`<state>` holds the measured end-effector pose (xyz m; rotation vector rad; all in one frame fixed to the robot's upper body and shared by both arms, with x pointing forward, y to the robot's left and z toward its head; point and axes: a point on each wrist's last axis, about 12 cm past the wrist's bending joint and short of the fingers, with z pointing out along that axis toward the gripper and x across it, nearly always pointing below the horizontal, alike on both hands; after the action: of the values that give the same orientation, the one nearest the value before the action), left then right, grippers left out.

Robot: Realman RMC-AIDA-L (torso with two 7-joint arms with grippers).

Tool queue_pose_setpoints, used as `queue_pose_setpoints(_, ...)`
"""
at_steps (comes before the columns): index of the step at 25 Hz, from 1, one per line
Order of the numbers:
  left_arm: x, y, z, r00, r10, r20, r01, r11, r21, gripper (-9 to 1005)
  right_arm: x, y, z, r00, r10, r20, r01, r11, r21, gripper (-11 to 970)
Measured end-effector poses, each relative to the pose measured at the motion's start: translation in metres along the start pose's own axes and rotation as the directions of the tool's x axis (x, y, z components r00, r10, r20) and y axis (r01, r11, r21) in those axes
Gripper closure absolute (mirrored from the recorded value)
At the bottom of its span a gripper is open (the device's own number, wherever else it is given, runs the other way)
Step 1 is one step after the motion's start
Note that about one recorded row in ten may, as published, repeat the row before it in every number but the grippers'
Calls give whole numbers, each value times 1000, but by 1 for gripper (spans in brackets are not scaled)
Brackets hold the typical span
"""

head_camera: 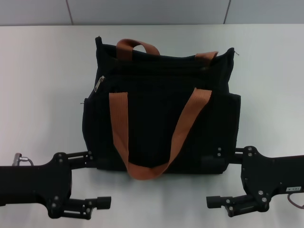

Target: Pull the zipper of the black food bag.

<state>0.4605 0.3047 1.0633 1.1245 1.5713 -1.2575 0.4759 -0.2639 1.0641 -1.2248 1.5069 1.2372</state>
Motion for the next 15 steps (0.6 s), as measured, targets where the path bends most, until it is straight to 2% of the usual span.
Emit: queue_pose_setpoints(15, 1, -4, 0, 1000, -14, -8, 14, 999, 31, 169, 2, 4, -2, 1000, 8, 4, -8, 1000, -6, 145)
